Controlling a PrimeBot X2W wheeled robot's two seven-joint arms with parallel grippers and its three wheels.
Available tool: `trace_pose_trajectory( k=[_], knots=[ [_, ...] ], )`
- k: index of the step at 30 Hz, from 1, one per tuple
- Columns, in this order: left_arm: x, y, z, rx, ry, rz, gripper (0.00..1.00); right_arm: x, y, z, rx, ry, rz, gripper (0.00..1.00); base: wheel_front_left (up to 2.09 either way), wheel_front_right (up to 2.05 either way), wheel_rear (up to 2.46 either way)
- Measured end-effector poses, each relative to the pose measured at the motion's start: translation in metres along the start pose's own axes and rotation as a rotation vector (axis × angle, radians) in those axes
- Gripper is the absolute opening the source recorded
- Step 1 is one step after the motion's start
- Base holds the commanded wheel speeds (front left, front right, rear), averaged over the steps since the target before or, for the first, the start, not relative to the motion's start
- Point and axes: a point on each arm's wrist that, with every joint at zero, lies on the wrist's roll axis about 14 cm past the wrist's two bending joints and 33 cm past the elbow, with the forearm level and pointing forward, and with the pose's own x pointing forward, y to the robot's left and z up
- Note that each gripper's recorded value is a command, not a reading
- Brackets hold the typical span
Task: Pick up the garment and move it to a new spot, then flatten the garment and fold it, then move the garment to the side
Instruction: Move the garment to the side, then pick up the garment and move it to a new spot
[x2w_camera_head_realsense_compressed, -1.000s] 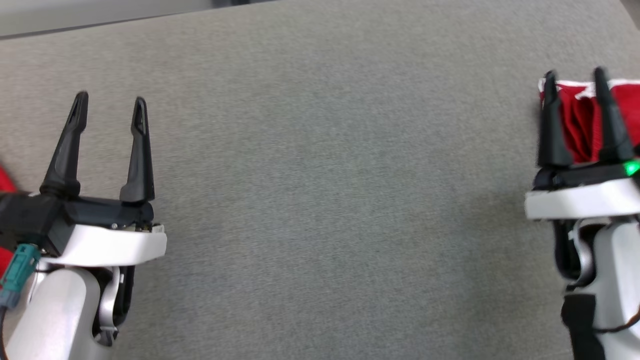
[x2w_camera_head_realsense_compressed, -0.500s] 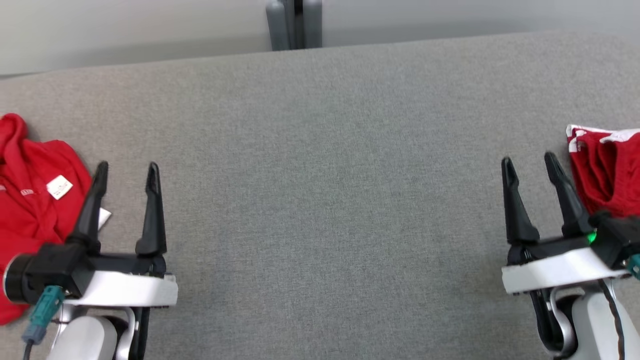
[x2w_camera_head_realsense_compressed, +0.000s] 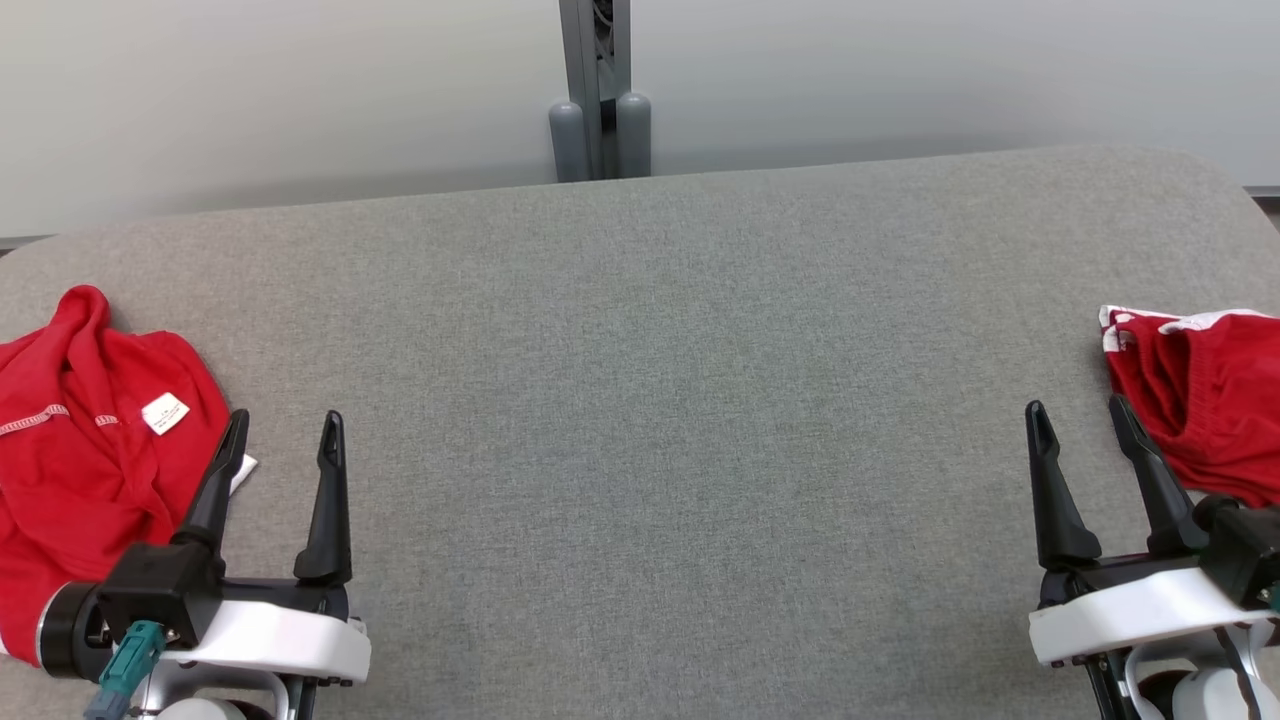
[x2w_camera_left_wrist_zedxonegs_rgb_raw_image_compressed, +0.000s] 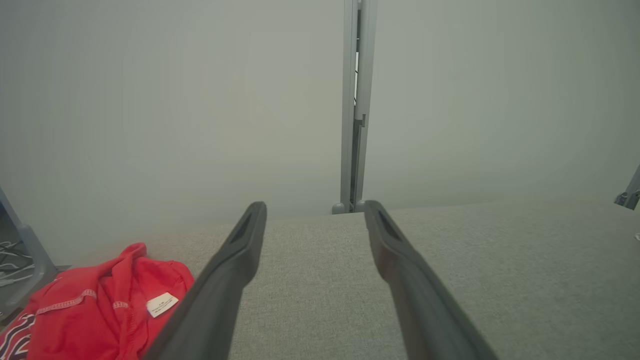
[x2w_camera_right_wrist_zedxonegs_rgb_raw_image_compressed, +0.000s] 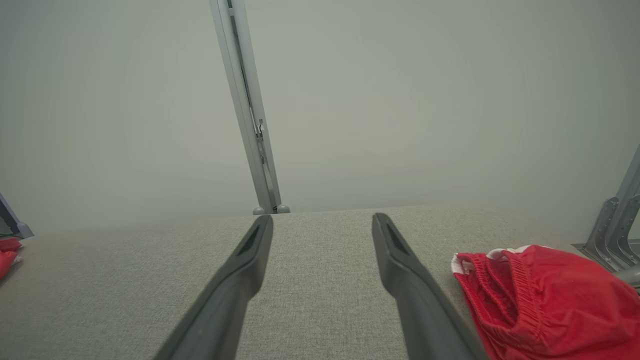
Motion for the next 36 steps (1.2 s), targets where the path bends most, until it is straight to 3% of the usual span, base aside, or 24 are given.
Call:
trace_pose_trajectory(
  k=[36],
  knots=[
    [-0.0106,-0.0059,-0.0036,-0.014,0.037,-0.012,1.00,-0.0090,0.0013,0.0040,0.018,0.011,0.000,1.00,0.00,0.00,0.00]
  ],
)
